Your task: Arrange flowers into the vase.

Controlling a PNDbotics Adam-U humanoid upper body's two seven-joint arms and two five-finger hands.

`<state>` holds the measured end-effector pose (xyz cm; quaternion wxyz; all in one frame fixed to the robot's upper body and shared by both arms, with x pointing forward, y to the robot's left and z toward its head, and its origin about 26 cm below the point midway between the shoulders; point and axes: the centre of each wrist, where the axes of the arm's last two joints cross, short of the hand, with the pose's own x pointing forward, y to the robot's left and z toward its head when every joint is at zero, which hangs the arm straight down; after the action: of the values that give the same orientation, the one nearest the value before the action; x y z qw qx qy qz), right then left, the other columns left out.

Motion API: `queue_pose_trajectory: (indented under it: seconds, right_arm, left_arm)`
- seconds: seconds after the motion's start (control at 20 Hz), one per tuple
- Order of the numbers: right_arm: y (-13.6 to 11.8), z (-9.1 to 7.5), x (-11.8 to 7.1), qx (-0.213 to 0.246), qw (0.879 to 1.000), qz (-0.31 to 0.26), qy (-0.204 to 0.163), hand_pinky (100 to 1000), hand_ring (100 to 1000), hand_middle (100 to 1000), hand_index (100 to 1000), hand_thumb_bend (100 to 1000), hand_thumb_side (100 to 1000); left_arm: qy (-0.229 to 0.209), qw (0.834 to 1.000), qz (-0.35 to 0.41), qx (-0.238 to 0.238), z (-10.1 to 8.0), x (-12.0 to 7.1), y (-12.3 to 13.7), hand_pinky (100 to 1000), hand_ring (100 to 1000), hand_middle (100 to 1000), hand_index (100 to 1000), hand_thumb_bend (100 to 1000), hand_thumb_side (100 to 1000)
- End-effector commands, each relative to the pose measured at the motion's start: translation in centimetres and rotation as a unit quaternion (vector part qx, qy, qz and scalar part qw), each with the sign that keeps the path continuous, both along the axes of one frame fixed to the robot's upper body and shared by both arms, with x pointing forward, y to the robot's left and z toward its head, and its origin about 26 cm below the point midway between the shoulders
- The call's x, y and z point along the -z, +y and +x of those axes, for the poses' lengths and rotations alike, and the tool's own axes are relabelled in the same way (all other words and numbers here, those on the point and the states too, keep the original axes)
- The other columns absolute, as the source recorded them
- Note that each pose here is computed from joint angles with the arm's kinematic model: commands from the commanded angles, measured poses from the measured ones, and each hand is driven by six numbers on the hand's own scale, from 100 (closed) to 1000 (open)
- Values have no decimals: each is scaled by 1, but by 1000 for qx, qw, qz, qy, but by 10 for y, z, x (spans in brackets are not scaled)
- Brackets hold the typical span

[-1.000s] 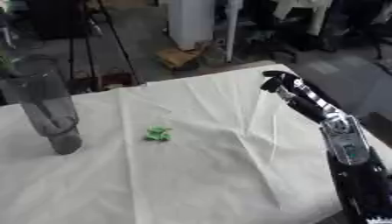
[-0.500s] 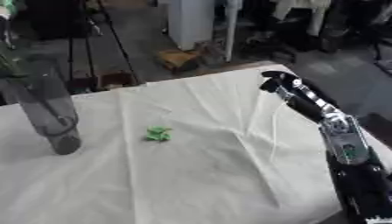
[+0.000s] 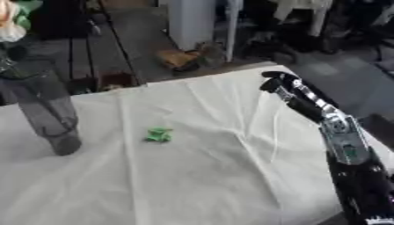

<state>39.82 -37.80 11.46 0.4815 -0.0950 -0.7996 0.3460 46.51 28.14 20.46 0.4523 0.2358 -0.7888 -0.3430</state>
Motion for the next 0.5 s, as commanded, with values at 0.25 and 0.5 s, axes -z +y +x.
queue_pose_trajectory:
  seconds: [0.25,0.5]
  right_arm:
    - [-6,1,-13,3,1000,-4,-16,827,785,669,909,100,843]
    - [-7,1,-13,4,1000,-4,-16,827,786,669,909,100,844]
  left_arm:
    - [30,998,61,-15,1,0,15,821,851,798,769,807,949]
    - [15,995,92,-38,-3,-3,20,833,860,809,790,855,955]
